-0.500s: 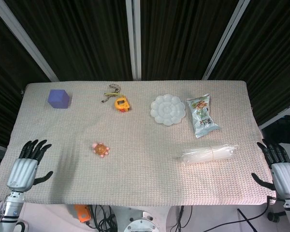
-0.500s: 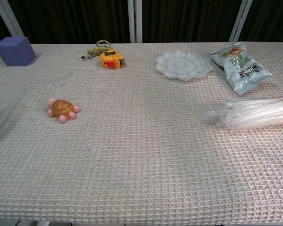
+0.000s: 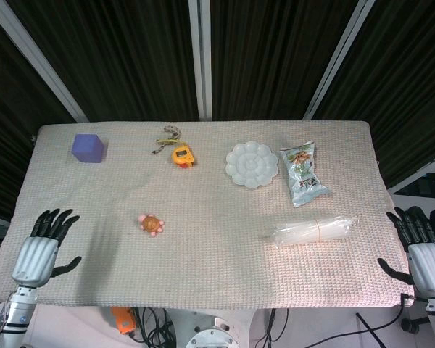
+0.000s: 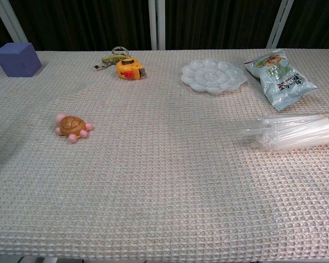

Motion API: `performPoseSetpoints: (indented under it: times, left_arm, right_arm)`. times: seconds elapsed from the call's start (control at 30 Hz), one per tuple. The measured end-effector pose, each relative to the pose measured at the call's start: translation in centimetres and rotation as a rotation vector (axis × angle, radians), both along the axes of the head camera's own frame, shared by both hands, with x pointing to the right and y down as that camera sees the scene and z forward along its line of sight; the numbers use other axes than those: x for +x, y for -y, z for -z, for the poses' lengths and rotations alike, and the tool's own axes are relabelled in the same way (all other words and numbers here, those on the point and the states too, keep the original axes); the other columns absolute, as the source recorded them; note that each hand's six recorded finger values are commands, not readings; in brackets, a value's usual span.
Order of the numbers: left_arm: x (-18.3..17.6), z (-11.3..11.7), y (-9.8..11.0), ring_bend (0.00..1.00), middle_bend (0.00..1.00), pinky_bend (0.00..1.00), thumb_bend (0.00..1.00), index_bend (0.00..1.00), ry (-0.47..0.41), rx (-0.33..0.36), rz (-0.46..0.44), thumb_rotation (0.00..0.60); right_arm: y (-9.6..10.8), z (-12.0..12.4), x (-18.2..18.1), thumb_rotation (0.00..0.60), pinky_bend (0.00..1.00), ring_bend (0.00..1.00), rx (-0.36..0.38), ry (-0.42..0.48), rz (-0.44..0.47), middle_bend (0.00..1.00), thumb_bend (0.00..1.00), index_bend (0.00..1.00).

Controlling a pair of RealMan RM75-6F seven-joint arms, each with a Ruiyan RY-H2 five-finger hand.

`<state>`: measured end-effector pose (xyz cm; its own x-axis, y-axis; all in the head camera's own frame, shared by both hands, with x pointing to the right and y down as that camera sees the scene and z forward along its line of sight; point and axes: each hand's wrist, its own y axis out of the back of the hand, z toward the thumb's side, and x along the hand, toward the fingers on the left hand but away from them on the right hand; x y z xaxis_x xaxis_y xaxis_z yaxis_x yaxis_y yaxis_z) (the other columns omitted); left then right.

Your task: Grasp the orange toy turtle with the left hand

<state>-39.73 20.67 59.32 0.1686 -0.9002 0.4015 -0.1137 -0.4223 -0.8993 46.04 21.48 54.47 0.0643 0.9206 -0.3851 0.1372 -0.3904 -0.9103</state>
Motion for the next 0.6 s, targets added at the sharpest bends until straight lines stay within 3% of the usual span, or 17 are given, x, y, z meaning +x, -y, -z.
performPoseSetpoints:
  times: [0.13, 0.33, 0.47, 0.6]
  left_arm:
    - [0.9, -0.4, 0.8, 0.00, 0.10, 0.02, 0.16, 0.19, -0.011, -0.011, -0.034, 0.600]
    - [4.7, -1.6, 3.4, 0.00, 0.12, 0.04, 0.17, 0.18, -0.049, -0.031, -0.168, 0.600]
    - [8.3, -3.3, 5.0, 0.00, 0.13, 0.04, 0.21, 0.15, -0.121, -0.057, -0.225, 0.600]
    - [10.9, -5.6, 5.4, 0.00, 0.13, 0.04, 0.22, 0.15, -0.161, -0.114, -0.246, 0.600]
  right_arm:
    - [0.4, 0.0, -0.2, 0.600, 0.00, 0.00, 0.002, -0.012, 0.009, 0.00, 0.14, 0.00]
    - [0.5, 0.2, -0.6, 0.600, 0.00, 0.00, 0.000, -0.024, 0.017, 0.00, 0.15, 0.00]
    - [0.4, -0.2, -0.6, 0.600, 0.00, 0.00, -0.011, -0.022, 0.014, 0.00, 0.15, 0.00]
    - [0.4, -0.6, -0.6, 0.600, 0.00, 0.00, -0.023, -0.022, 0.020, 0.00, 0.15, 0.00]
